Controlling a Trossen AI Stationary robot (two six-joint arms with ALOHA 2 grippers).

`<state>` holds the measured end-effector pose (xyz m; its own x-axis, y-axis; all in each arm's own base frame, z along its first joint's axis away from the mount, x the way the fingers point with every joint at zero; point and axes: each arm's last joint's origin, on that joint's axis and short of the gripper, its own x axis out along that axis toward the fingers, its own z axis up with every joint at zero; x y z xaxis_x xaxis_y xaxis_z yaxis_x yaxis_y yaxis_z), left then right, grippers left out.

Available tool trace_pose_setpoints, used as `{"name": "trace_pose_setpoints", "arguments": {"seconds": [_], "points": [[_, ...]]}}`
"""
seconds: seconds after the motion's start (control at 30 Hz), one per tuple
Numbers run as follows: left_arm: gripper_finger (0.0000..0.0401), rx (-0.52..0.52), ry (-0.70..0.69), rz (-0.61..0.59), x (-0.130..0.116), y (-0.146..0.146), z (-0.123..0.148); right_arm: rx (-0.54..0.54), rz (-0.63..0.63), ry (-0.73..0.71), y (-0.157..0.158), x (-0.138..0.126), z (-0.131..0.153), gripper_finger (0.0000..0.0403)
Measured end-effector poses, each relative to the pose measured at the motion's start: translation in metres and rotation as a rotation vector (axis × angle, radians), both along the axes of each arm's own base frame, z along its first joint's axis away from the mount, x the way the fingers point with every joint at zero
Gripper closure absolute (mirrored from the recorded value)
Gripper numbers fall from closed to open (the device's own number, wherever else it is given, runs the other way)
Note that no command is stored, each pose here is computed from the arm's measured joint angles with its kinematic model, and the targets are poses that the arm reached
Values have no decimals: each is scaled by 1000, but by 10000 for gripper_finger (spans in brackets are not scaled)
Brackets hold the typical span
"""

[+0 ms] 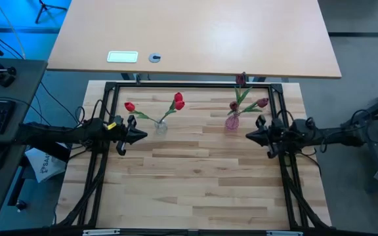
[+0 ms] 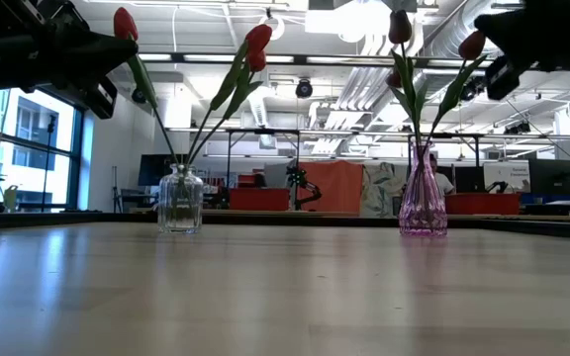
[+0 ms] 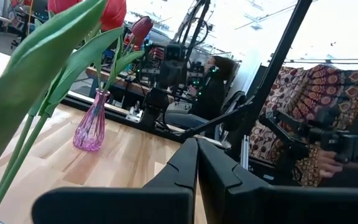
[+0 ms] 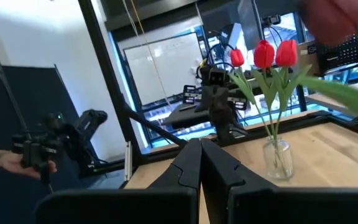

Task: Sort flowers into vase by color
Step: Return to Home Position

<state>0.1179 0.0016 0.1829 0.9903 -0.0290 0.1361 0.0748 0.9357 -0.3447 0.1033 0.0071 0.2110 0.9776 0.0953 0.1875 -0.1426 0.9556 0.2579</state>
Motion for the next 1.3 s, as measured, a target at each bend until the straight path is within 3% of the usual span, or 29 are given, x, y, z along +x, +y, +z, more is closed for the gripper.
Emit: {"name": "trace_pose_setpoints", "arguments": {"seconds": [0.17, 0.4, 0.6, 0.8, 1.03, 1.3], "points": [[401, 0, 0, 0, 0, 0, 0, 12, 9, 9, 0, 3, -19, 403], [401, 0, 0, 0, 0, 0, 0, -58, 88, 33, 3, 3, -28, 403], [401, -1, 0, 0, 0, 0, 0, -62, -17, 39, 0, 4, -29, 403], [401, -1, 0, 0, 0, 0, 0, -33, -102, 138, -3, 5, -38, 403], [401, -1, -1, -1, 0, 0, 0, -79, 19, 299, 1, 4, -54, 403], [401, 0, -49, -2, -7, 0, 5, -69, -50, 340, -1, 4, -58, 403]]}}
